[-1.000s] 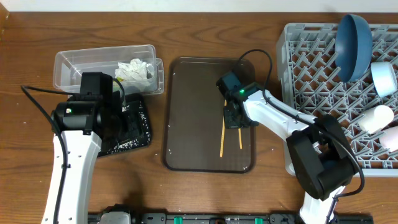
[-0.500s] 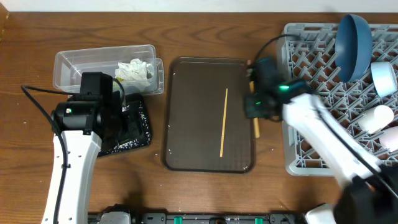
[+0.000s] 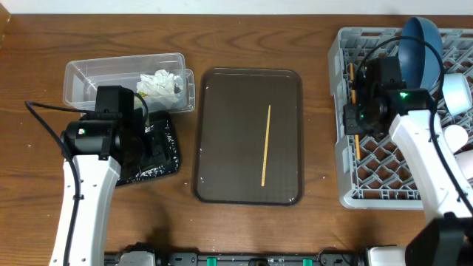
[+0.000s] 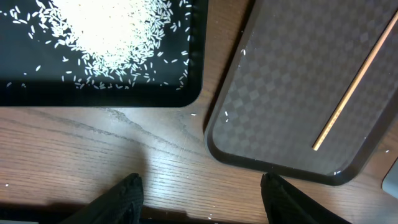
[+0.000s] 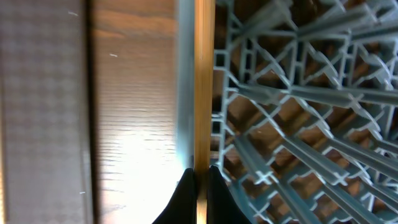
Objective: Sort waste into correct bins and load items into the dishwasher rack
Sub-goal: 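Carry the chopstick with the right gripper and drop it in the rack, then reach the right gripper back to the remaining chopstick and grasp it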
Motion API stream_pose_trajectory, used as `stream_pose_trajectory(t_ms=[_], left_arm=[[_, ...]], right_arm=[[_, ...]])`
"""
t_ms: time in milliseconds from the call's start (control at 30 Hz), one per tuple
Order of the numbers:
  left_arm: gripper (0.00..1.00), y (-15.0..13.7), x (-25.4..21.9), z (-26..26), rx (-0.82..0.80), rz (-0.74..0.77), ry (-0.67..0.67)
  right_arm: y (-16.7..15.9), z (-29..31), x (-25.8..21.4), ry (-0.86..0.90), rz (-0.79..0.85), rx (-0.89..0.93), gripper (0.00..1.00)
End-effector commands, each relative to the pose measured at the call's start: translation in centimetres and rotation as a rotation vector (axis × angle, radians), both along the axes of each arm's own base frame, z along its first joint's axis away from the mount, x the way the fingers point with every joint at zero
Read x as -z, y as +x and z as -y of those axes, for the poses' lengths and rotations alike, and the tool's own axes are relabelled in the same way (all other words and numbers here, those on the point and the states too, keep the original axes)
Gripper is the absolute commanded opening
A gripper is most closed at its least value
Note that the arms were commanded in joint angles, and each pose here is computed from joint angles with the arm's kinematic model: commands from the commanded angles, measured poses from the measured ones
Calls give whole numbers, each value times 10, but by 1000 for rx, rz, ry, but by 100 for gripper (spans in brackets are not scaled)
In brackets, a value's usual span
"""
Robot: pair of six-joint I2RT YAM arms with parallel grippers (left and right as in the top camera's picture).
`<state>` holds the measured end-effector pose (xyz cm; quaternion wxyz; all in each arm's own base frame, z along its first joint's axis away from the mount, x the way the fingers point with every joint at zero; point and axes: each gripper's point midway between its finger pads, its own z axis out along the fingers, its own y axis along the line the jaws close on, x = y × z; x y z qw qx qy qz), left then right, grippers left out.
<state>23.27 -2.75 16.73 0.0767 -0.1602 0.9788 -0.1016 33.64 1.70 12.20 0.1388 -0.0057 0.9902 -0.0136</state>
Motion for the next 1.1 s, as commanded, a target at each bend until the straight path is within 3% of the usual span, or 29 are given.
stream_pose_trajectory(t_ms=[0,233,333,400,500,767,1067], left_arm=[[64,-1,1,-3,-1,-5,10],[64,-1,1,-3,-1,-5,10],[64,-1,1,-3,-1,-4,10],[64,-1,1,-3,-1,-5,11],[64,-1,1,-3,-1,-5,10],[64,-1,1,-3,-1,-4,10],[64,-1,1,-3,-1,-5,10]], right_arm=[[-1,9,16,-22,-60,-7,1],[-3,9,40,-24,-139,-3,4],[-1,9,36,-18,-122,19,13],[3,8,25,-11,-92,40,29],[9,4,-1,29,-22,77,37],[27,-56,-70,228,218,-72,45],[8,-140,-25,257,80,-206,50]])
